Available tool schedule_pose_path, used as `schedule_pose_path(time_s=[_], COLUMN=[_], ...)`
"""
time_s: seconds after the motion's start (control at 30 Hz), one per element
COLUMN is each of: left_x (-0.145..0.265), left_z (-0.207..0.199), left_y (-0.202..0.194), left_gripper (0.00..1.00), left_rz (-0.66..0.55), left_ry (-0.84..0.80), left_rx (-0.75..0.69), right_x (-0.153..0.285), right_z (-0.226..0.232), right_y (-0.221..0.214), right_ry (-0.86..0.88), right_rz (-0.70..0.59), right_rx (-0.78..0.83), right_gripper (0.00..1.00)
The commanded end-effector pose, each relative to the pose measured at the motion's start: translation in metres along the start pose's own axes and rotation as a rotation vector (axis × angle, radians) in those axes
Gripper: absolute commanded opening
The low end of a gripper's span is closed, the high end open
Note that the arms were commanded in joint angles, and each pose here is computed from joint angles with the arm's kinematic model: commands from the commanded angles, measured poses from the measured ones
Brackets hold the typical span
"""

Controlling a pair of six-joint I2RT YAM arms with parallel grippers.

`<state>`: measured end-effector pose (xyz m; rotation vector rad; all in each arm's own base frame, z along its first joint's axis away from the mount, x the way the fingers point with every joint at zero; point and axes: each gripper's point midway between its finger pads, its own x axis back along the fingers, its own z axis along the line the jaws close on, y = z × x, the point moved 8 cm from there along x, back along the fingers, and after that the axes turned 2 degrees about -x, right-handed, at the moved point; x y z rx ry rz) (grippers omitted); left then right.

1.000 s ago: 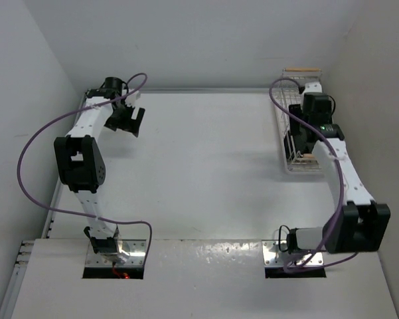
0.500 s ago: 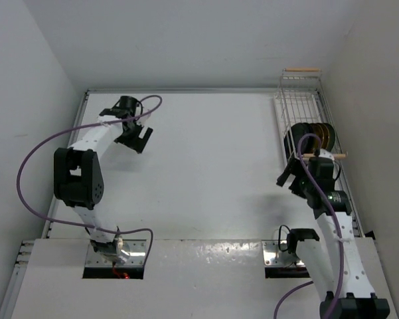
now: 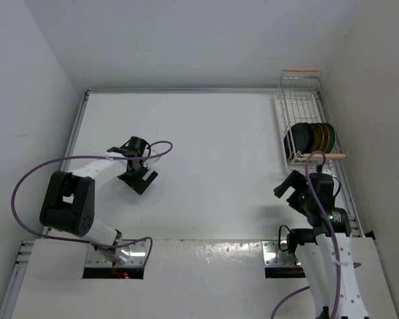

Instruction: Load the plates into the dish rack

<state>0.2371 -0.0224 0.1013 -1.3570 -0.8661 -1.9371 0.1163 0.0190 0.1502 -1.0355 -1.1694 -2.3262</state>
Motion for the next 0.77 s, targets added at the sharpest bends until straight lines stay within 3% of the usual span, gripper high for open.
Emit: schedule_pose_path(time_s=[0.0, 0.73], left_x=[0.0136, 0.021], left_z=[-0.0024, -0.0089], left_y=[0.019, 0.0184], left_gripper=[1.0, 1.0], left_rz=[-0.159, -0.207], left_ry=[0.009, -0.022], left_rx=[0.015, 0.026], right_x=[0.0005, -0.0016], right_z=[-0.0007, -0.0003], right_y=[-0.0006, -0.0032], right_ry=[-0.001, 0.024], right_rz=[-0.007, -0.008], right_rx=[-0.008, -0.001], right_gripper=[1.0, 1.0])
